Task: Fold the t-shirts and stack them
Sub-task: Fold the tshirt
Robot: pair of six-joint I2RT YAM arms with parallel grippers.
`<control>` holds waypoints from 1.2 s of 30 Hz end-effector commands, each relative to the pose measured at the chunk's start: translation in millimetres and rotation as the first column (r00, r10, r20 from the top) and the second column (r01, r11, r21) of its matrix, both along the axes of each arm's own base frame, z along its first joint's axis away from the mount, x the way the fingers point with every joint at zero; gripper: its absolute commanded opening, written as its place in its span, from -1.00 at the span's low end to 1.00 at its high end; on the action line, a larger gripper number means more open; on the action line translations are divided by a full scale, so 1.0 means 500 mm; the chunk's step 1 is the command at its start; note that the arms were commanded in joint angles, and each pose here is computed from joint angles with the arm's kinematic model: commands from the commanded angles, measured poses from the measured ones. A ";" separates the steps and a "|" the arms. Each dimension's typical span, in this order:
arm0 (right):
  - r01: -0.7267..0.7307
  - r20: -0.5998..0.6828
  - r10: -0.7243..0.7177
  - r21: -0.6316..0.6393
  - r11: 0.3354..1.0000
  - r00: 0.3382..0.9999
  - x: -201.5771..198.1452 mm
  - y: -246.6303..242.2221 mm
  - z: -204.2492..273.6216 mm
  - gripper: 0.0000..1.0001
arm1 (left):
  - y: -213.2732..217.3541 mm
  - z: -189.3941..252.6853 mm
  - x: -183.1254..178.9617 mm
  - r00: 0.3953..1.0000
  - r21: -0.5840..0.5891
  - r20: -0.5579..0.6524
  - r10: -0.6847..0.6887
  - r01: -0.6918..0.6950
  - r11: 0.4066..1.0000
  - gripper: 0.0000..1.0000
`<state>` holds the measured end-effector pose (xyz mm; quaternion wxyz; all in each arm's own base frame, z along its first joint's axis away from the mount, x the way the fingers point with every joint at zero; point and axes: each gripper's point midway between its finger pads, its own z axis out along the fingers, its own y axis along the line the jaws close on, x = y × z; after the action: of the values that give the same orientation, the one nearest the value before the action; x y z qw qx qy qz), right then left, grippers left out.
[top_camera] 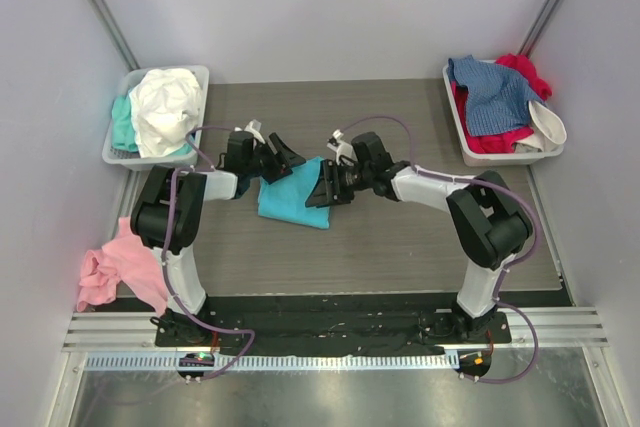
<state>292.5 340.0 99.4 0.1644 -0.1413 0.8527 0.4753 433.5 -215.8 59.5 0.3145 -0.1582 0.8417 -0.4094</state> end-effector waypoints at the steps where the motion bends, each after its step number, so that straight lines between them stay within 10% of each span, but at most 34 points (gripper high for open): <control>1: -0.033 0.016 0.032 0.036 0.999 0.999 -0.024 0.023 0.013 0.12 | 0.002 0.025 0.012 0.999 -0.017 0.047 -0.005 0.005 1.000 0.35; 9: -0.033 -0.074 0.032 -0.011 0.999 0.997 -0.060 0.005 -0.100 0.12 | 0.009 0.020 0.007 0.999 -0.001 0.042 -0.005 0.005 1.000 0.34; 17: -0.026 0.050 0.028 -0.024 0.999 0.998 -0.039 -0.003 0.008 0.13 | 0.022 0.071 0.023 0.997 -0.007 0.075 -0.008 0.009 1.000 0.41; 28: 0.156 0.221 -0.153 0.005 0.988 0.963 0.108 -0.041 0.135 0.16 | 0.058 0.308 -0.027 0.964 0.004 0.261 0.045 -0.048 0.999 0.71; 36: 0.162 0.193 -0.149 -0.057 0.985 0.970 0.174 -0.019 0.057 0.16 | 0.107 0.288 -0.129 0.961 0.044 0.254 0.108 -0.123 0.991 0.72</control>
<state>365.9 320.4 130.7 0.2697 -0.1099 0.8595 0.4200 391.6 -178.9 236.7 0.4639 -0.1204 0.7700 -0.4212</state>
